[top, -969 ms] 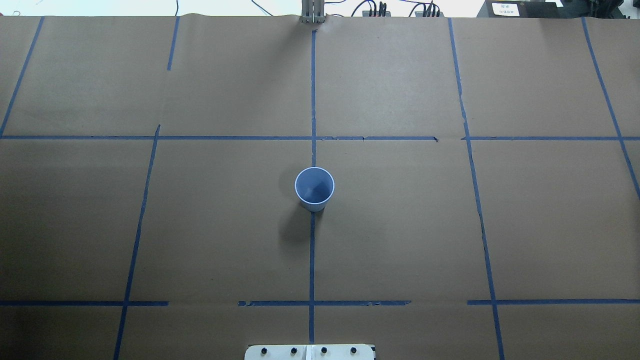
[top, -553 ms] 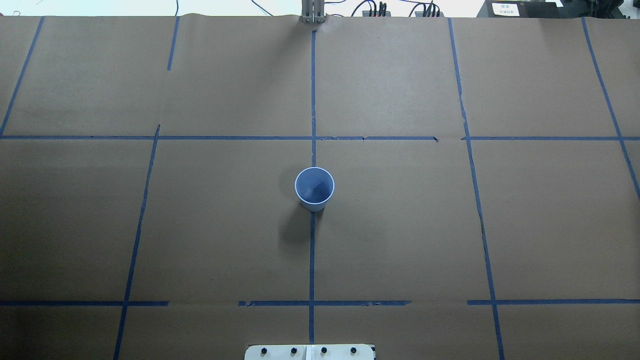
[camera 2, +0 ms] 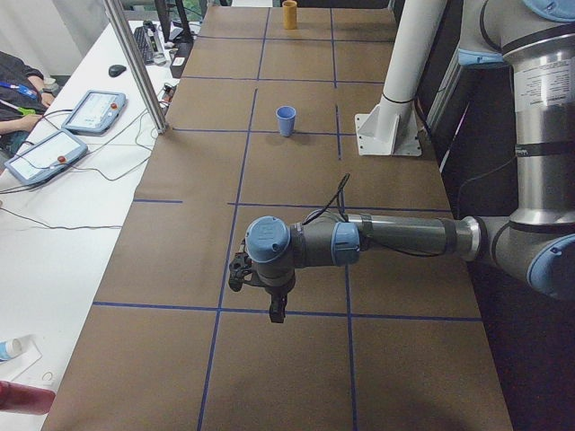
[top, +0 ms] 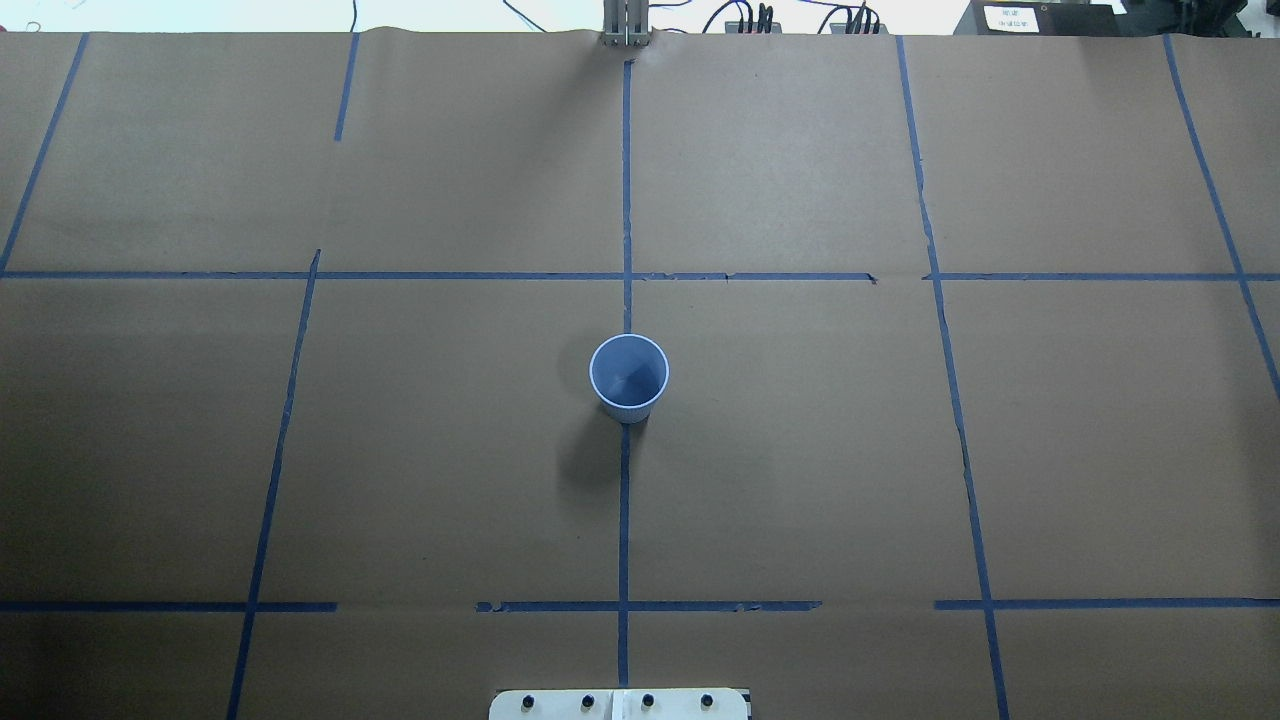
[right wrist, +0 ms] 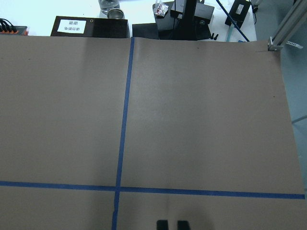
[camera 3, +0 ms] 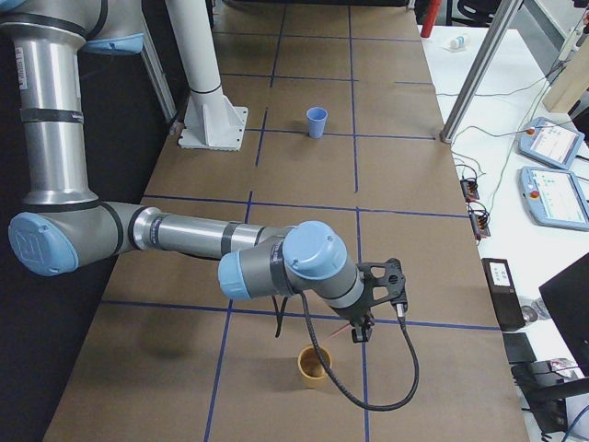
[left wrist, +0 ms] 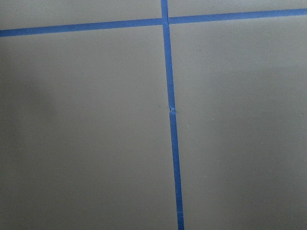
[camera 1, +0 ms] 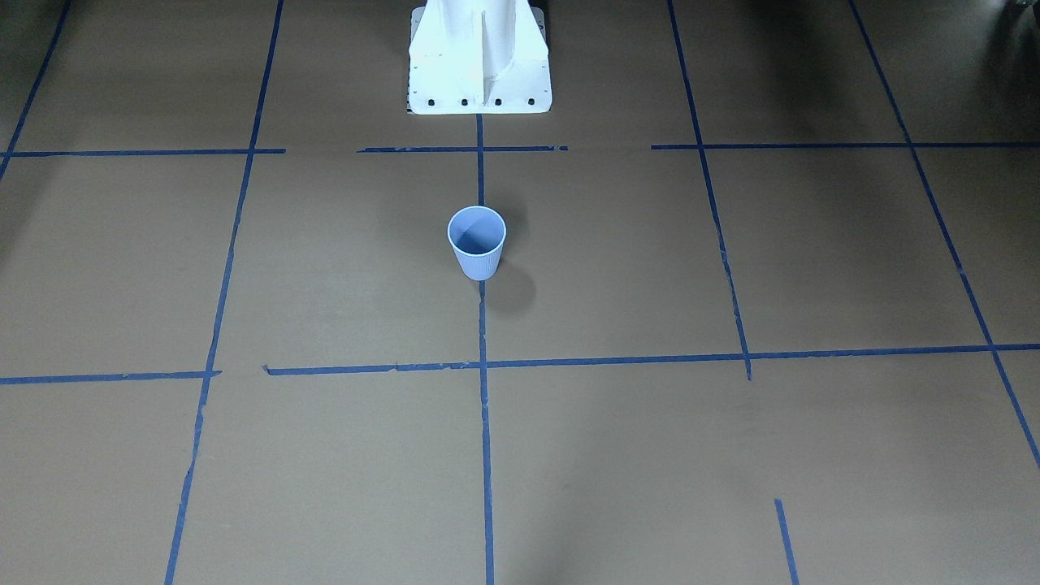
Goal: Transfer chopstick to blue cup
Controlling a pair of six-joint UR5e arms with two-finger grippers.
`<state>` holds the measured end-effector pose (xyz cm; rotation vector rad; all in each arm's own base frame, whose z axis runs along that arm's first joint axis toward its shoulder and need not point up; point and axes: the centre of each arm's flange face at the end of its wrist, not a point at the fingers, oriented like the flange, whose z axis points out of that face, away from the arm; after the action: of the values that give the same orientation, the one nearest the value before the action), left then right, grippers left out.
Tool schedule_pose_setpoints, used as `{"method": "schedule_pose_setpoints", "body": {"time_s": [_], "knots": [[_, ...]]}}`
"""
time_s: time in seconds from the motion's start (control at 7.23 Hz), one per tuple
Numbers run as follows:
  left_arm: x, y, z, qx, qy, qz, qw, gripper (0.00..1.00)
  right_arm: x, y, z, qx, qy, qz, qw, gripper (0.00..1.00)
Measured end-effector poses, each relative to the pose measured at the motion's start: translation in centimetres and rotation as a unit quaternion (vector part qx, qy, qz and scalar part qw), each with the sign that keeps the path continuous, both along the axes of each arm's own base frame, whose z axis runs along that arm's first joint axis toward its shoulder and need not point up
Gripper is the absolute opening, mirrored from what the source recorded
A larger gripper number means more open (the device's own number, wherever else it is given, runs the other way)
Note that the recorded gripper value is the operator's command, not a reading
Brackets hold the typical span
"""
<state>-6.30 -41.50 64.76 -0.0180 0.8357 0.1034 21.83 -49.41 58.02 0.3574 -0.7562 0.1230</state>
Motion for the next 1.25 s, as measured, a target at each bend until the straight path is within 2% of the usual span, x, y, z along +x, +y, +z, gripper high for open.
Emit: {"method": "schedule_pose_setpoints", "body": {"time_s": [0.28, 0.69, 0.97, 1.25], "knots": [[0.1, 0.0, 0.3, -0.004, 0.001, 0.000, 1.0000, 1.00, -1.9, -3.2, -4.8, -0.032, -0.007, -0.031, 0.9990, 0.00], [0.0, 0.1, 0.8, -0.002, -0.002, 0.001, 1.0000, 1.00, -12.1, -7.6, -11.3, -0.059, -0.052, -0.070, 0.9945, 0.00], [-0.1, 0.2, 1.0, -0.005, -0.007, -0.001, 1.0000, 1.00, -22.3, -8.8, -19.9, -0.088, -0.079, -0.066, 0.9908, 0.00], [0.0, 0.3, 0.7, -0.003, -0.008, -0.001, 1.0000, 1.00, -32.4, -8.1, -28.8, -0.124, -0.103, -0.044, 0.9859, 0.00]]}}
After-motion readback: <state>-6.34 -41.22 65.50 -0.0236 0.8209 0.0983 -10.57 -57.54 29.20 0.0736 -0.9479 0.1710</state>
